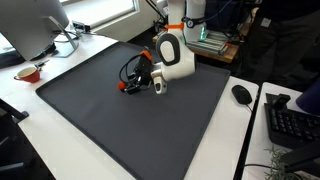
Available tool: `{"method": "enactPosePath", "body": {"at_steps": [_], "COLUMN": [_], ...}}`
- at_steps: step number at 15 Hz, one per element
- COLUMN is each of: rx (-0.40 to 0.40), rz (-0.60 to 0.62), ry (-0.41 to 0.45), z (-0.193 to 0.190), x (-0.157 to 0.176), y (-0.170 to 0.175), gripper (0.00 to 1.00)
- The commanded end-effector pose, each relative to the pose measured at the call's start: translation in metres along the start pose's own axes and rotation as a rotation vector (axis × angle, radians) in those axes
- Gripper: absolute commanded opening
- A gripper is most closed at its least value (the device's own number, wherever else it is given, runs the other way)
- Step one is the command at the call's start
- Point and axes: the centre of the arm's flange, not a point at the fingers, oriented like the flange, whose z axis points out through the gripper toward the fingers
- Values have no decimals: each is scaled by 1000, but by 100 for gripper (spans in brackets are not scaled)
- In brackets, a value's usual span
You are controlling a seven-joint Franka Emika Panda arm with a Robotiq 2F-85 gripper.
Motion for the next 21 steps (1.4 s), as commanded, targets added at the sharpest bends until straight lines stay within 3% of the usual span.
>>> {"method": "enactPosePath", "body": {"at_steps": [1,7,14,21], "rx": [-19,-10,-54,-30], "rz": [2,-26,-92,-139], "ry": [-44,-69,-115,-169], "z": [8,12,6,8], "x": [9,13,17,20], "y": [6,6,3,1], "gripper": [100,100,100,100]}}
